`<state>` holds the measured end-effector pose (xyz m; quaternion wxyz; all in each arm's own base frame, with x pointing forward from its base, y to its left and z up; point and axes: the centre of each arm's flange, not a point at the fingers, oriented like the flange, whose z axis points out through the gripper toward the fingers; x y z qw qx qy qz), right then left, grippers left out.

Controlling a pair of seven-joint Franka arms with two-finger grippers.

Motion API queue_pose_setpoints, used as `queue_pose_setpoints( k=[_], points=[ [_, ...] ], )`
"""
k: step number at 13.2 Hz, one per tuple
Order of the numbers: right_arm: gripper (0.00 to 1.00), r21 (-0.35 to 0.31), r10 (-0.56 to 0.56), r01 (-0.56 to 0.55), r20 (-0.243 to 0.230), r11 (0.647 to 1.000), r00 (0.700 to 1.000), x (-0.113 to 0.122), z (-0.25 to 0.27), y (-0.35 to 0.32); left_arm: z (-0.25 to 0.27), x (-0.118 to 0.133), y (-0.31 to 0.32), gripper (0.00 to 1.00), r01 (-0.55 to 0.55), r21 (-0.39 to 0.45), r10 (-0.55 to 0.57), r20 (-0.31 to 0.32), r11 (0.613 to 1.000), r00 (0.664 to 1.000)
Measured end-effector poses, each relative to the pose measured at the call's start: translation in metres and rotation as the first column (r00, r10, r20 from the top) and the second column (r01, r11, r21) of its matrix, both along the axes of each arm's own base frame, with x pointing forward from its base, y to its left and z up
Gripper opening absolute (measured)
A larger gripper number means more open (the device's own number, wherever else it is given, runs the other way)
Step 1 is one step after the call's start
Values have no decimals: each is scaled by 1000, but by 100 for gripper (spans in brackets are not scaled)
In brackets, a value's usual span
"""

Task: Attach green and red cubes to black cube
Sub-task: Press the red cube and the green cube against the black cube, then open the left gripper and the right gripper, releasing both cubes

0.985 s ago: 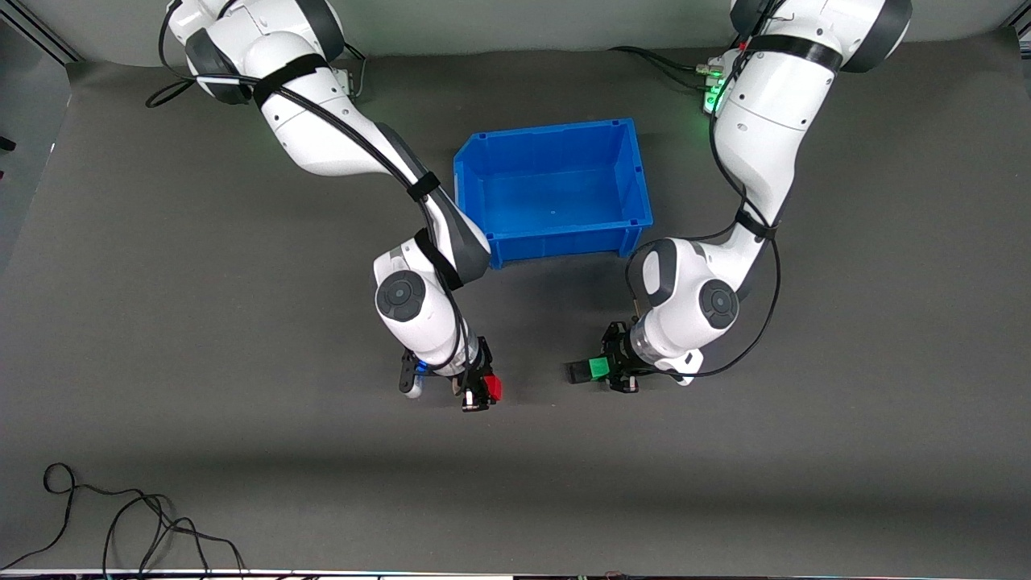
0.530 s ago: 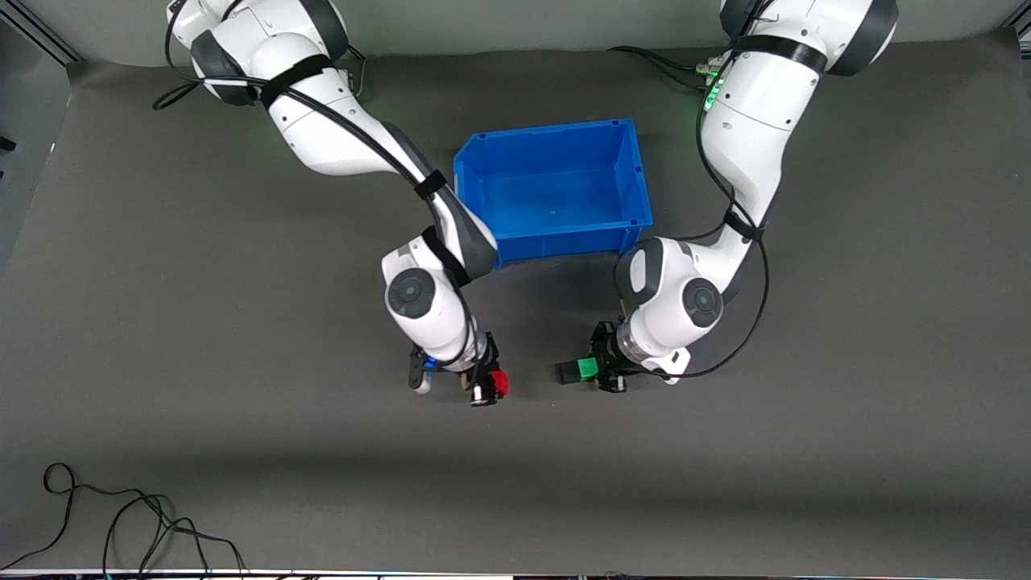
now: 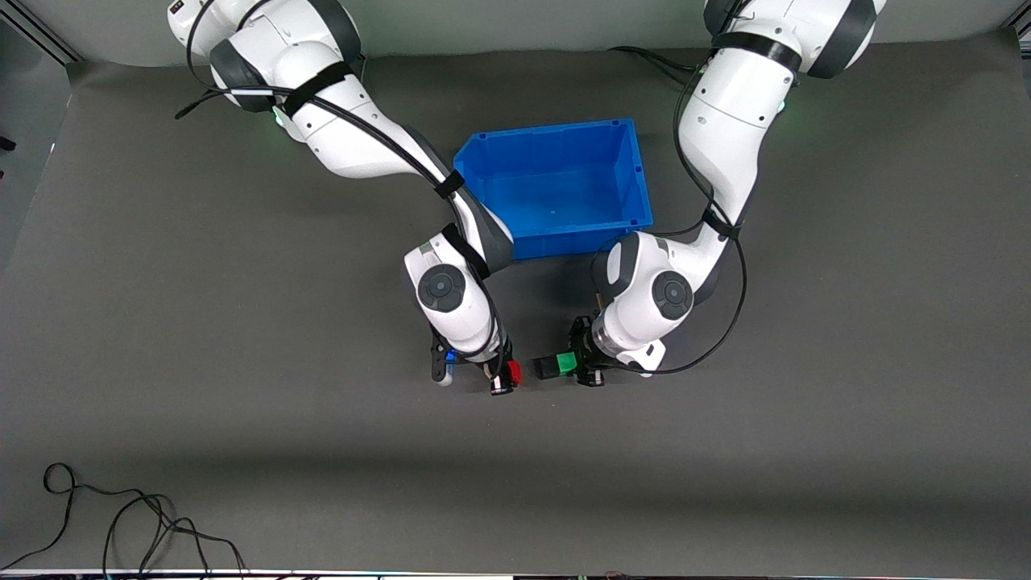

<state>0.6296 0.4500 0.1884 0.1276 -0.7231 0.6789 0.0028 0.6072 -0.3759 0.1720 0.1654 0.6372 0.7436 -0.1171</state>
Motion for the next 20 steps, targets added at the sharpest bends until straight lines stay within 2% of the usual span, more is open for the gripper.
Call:
queue_pose_setpoints(
  k=[11, 12, 13, 14, 18, 19, 20],
  points=[
    [40, -11, 15, -15, -9, 1000, 1000, -6, -15, 7, 4, -8, -24, 37, 16, -8, -16, 6, 1000, 1000],
    [40, -12, 16, -16, -9, 1000, 1000, -6, -16, 7, 3, -8, -24, 43, 16, -7, -16, 6, 1000, 1000],
    [40, -12, 16, -16, -9, 1000, 1000, -6, -16, 7, 2, -8, -24, 44, 16, -7, -16, 6, 1000, 1000],
    [40, -13, 18, -18, -8, 1000, 1000, -6, -16, 8, 2, -8, -25, 48, 19, -4, -19, 7, 1000, 1000],
    [40, -13, 19, -19, -4, 1000, 1000, -6, -20, 7, 3, -4, -22, 94, 31, 12, -31, 22, 999, 999],
    [40, -13, 19, -19, -2, 1000, 1000, -5, -20, 7, 3, -1, -18, 100, 26, 19, -26, 27, 999, 999],
    [40, -13, 19, -19, -1, 1000, 1000, -5, -20, 7, 3, 4, -11, 100, 18, 28, -19, 32, 999, 999]
  ],
)
